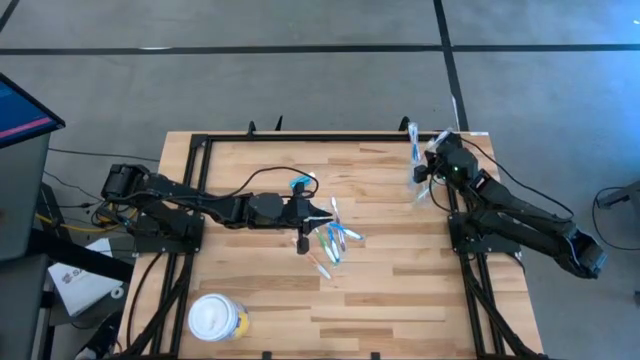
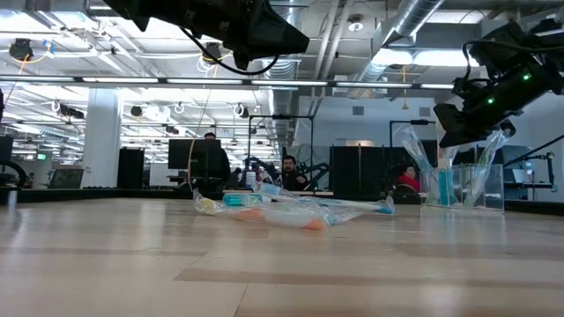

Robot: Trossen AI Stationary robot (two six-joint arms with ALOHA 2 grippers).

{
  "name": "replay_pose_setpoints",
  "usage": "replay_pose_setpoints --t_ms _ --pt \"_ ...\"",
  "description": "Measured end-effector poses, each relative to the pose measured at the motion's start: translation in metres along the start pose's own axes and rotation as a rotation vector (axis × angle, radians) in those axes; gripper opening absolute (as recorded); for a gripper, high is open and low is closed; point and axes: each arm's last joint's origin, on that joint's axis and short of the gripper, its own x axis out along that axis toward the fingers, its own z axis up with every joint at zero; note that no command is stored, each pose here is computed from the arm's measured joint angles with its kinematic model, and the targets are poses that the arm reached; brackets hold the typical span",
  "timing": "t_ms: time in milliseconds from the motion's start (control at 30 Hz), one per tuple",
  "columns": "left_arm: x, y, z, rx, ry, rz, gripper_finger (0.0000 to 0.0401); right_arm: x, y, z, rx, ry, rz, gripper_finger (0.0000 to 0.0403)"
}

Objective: Pick & Place toothbrushing station
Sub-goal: Put the orange toothbrush into the transparent organizer

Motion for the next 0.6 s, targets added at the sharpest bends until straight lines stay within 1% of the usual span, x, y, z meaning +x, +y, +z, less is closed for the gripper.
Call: replay_pose_setpoints --t_ms 200,300,367,600 --pt "0.0 0.0 0.0 0.0 0.0 0.0 0.0049 0.0001 0.0 0.0 0.0 -0.001 0.0 0.0" --pt "0.0 0.0 0.0 0.0 0.0 0.0 0.0049 0.0002 0.0 -0.0006 -0.001 0.004 -0.001 0.0009" --pt "0.0 0.0 0.0 0.0 0.0 0.0 0.0049 0.0003 -0.0001 -0.0009 -0.002 0.005 -0.001 0.0024" --pt "0.0 0.0 0.0 0.0 0.0 0.0 0.0049 0.0 -0.0001 -0.0007 -0.002 0.002 -0.002 0.0095"
